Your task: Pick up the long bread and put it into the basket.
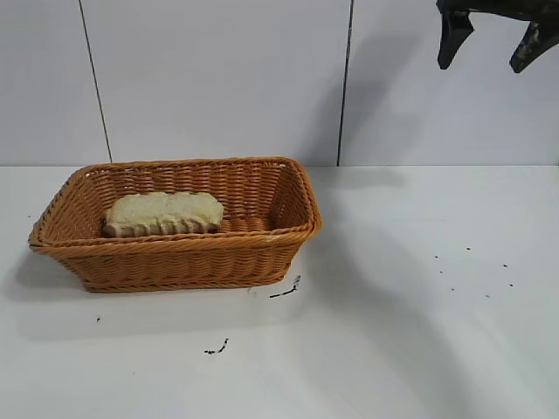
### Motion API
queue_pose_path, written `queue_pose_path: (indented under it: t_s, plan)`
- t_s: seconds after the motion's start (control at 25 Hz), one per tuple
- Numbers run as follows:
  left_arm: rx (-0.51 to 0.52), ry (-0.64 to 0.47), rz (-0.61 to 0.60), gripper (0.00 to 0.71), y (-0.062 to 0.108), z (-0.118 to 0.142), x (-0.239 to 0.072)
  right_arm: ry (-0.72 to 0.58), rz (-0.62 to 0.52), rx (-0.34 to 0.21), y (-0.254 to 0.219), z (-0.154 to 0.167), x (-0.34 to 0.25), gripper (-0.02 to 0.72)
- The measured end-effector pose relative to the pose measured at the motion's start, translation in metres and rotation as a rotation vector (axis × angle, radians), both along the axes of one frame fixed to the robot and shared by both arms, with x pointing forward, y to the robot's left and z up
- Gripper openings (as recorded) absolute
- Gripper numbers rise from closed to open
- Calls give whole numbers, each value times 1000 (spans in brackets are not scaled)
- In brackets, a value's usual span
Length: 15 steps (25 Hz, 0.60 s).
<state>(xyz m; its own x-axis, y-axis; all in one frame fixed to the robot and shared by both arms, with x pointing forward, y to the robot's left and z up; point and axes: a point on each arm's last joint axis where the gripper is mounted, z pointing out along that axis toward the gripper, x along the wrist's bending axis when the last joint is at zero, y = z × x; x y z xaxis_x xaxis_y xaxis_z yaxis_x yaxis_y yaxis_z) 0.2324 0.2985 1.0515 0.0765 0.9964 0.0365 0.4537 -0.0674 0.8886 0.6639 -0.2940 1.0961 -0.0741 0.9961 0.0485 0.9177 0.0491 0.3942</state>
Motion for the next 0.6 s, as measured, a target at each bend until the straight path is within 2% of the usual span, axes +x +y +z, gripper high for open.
queue_pose_path:
  t_s: [0.24,0.6]
  plan:
    - [0,0,0,692,0,0,0,50,8,-1,1,16,-83,657]
    - [0,0,0,692,0,0,0,93,34,-13,1,-1,-224,656]
